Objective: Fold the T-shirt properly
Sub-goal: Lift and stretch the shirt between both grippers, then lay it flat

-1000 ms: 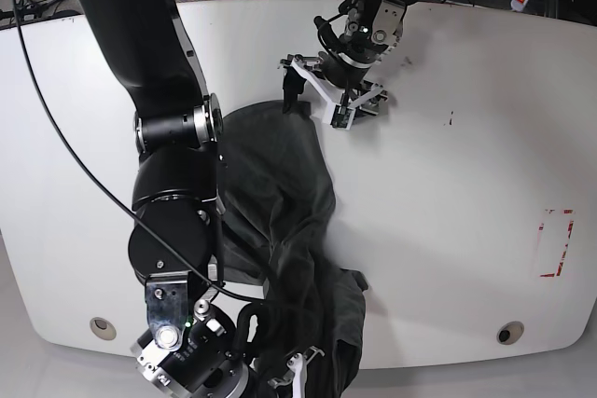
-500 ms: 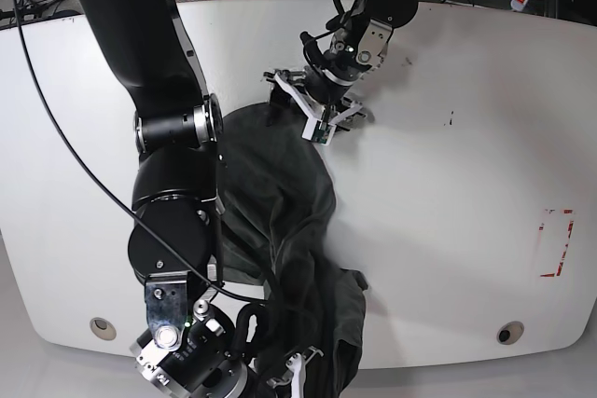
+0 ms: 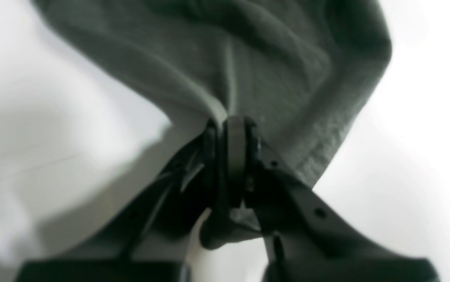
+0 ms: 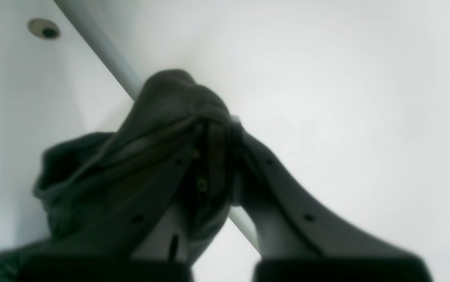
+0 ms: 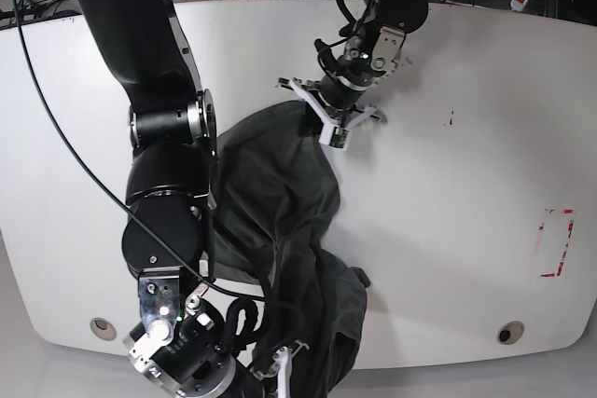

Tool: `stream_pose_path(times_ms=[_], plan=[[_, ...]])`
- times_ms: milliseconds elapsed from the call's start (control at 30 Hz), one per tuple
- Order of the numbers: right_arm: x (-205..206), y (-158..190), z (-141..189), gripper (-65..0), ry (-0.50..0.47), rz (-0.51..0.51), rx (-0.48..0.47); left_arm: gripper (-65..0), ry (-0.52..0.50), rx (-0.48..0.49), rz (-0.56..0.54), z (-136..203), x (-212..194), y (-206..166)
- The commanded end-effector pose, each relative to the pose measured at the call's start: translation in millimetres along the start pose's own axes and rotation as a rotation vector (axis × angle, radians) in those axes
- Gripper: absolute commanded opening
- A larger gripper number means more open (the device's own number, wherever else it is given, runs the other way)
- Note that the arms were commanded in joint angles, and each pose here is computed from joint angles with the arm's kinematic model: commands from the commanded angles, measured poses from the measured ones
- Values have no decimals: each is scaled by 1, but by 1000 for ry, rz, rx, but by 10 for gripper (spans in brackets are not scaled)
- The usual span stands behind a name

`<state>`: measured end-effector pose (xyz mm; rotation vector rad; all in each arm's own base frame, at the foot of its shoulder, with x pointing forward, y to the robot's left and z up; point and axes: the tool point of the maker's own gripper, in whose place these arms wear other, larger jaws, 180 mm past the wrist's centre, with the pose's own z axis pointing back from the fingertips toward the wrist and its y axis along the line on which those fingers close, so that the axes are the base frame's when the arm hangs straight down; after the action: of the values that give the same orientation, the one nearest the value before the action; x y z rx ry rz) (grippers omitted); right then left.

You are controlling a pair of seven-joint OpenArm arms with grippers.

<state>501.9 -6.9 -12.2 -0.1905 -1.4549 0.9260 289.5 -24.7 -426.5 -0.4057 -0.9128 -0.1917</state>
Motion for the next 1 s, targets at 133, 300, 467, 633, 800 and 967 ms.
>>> stream_pose_path(times_ms=[133,300,467,633,800,967], plan=[[12,-35,13,-650,-35,36,-81,-650,-129,145,-41,30,54,65],[-5,-56,20,-650,-9,4,-123,-650,-203,221,-133,62,89,105],[-44,-71,17,-650,82,-19,-127,-650,-252,308,-230,97,125,143],[-65,-82,12,-650,130,-61,-121,-650,-326,393,-301,129,162,172],[-82,-92,4,-650,143,-80,-108,-650,-402,464,-363,157,200,192],[-94,-108,1,-650,153,-102,-108,-650,-479,566,-356,190,237,214]])
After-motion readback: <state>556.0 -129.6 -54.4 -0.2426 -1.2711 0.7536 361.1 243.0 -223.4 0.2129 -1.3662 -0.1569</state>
